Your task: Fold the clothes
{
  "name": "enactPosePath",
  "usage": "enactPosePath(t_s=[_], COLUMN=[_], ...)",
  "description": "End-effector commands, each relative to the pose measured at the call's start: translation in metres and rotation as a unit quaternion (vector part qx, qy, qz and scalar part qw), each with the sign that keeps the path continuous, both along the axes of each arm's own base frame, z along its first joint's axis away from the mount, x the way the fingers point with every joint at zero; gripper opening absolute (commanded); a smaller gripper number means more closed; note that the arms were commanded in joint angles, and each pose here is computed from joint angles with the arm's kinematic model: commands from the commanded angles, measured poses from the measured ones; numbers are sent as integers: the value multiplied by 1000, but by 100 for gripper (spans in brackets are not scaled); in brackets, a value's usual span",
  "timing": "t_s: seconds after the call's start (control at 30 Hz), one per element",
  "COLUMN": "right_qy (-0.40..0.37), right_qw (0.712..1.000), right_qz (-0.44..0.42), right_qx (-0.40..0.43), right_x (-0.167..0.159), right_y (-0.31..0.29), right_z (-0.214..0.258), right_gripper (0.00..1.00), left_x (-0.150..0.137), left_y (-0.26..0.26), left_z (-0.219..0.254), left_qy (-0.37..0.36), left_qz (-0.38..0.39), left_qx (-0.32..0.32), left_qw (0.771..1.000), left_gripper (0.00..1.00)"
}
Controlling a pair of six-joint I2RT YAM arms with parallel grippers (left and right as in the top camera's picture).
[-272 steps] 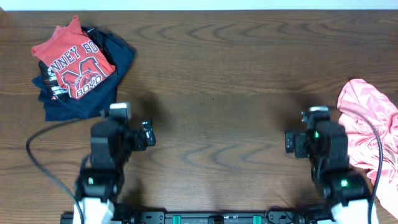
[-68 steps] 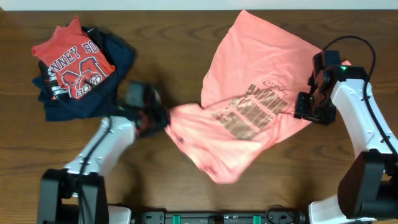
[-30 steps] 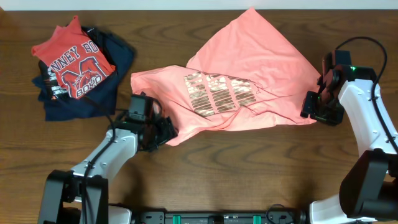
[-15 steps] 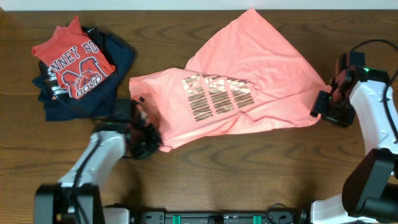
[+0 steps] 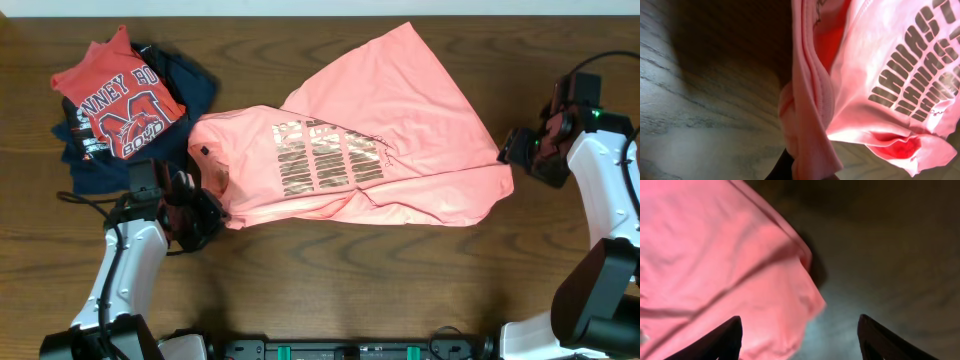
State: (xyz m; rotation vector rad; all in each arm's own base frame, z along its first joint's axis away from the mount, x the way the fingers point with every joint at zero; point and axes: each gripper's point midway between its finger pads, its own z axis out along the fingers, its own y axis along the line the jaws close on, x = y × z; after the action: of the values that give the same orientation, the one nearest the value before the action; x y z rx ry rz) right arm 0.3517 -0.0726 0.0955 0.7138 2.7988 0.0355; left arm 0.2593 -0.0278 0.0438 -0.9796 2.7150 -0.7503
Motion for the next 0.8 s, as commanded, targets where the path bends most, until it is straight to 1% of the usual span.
enactPosePath(t_s=[0.0,0.23,0.27,0.4,0.43,0.47,0.5,0.53,0.6,0.77], right_qy=[7,30,36,54,55,54,53,50,45,19], right_qw=[1000,999,998,997,997,997,998,998,998,999], right_qz=[-6,6,8,14,14,14,14,14,16,11], right_qx=[12,39,42,45,45,44,43,42,40,25], right_x=[0,10,10,10,10,11,12,13,13,15], right_y=[1,8,10,11,11,11,10,10,10,0], right_z=[-15,-53,-59,-77,-79,-79,-79,-78,-74,-51], right_gripper=[75,76,75,66,62,51,35,23,1,1], left_x=[3,6,6,7,7,7,7,7,7,-2], left_y=[-5,-10,-10,-9,-9,-9,-9,-9,-9,-11], left_z=[7,7,7,7,7,7,7,7,7,5], left_qy=[-12,-19,-19,-21,-21,-21,-21,-22,-22,-1], left_qz=[-20,-29,-29,-29,-29,-29,-29,-29,-29,-30], left_qx=[-2,1,1,2,2,2,2,2,2,-2], left_qw=[1000,999,999,999,999,999,999,999,999,1000], left_gripper=[6,6,5,6,6,6,6,6,6,6])
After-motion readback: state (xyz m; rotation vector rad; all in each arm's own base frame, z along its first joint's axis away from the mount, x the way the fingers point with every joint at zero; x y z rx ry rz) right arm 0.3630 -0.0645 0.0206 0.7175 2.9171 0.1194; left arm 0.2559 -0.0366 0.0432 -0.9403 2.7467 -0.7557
